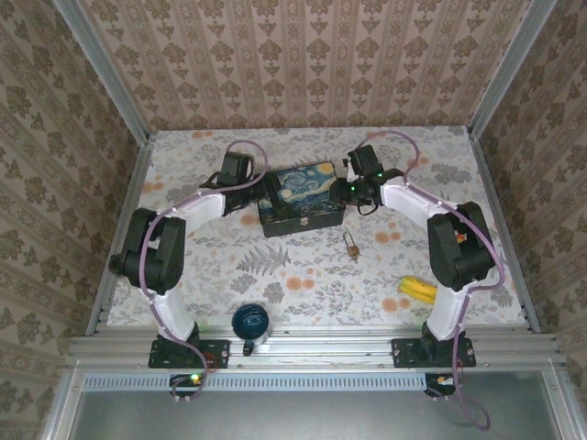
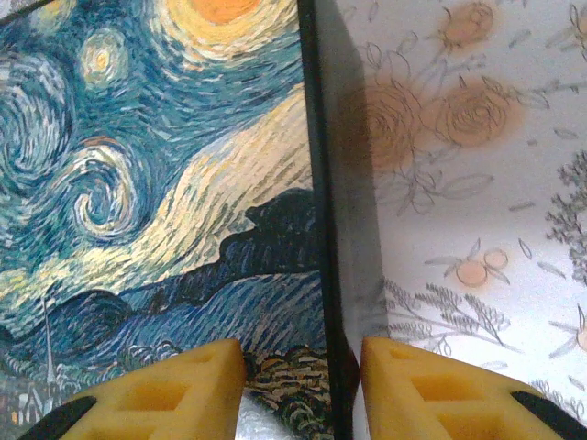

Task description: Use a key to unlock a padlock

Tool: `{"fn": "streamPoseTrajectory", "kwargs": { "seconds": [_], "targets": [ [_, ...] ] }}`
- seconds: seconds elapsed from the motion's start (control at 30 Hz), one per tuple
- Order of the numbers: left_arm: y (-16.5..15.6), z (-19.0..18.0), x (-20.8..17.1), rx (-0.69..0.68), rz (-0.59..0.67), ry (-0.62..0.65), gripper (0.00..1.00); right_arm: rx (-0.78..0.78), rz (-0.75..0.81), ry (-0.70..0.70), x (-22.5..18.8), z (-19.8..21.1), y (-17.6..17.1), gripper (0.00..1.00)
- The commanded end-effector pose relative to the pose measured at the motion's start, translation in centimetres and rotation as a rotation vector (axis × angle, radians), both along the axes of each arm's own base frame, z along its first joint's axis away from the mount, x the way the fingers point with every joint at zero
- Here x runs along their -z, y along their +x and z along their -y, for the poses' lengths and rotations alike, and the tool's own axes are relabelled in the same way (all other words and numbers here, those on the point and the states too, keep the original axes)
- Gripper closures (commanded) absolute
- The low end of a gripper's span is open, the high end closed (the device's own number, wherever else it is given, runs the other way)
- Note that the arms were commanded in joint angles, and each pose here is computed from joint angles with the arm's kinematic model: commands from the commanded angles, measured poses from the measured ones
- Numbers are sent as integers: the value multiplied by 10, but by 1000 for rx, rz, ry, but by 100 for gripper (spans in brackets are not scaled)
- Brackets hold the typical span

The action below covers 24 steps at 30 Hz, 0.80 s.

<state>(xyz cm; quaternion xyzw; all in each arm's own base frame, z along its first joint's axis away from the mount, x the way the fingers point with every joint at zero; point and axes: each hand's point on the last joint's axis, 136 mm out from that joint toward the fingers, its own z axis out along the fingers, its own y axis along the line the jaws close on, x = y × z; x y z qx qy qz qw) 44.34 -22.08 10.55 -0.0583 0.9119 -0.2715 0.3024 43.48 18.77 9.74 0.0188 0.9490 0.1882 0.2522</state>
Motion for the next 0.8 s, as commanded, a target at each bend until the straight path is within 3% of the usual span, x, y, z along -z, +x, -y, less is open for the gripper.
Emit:
{"fn": "streamPoseTrajectory", "kwargs": {
  "seconds": [0.0,0.4,0.77],
  "targets": [
    [15,22,-30,82,92,-76,20,12,-31,31,10,-8,-14,59],
    [26,26,-38,84,113,-111,19,54,-33,54,13,-14,-18,58],
    [12,14,-43,42,130,-116,16,35,-28,49,8,-23,-2,56]
  ]
}}
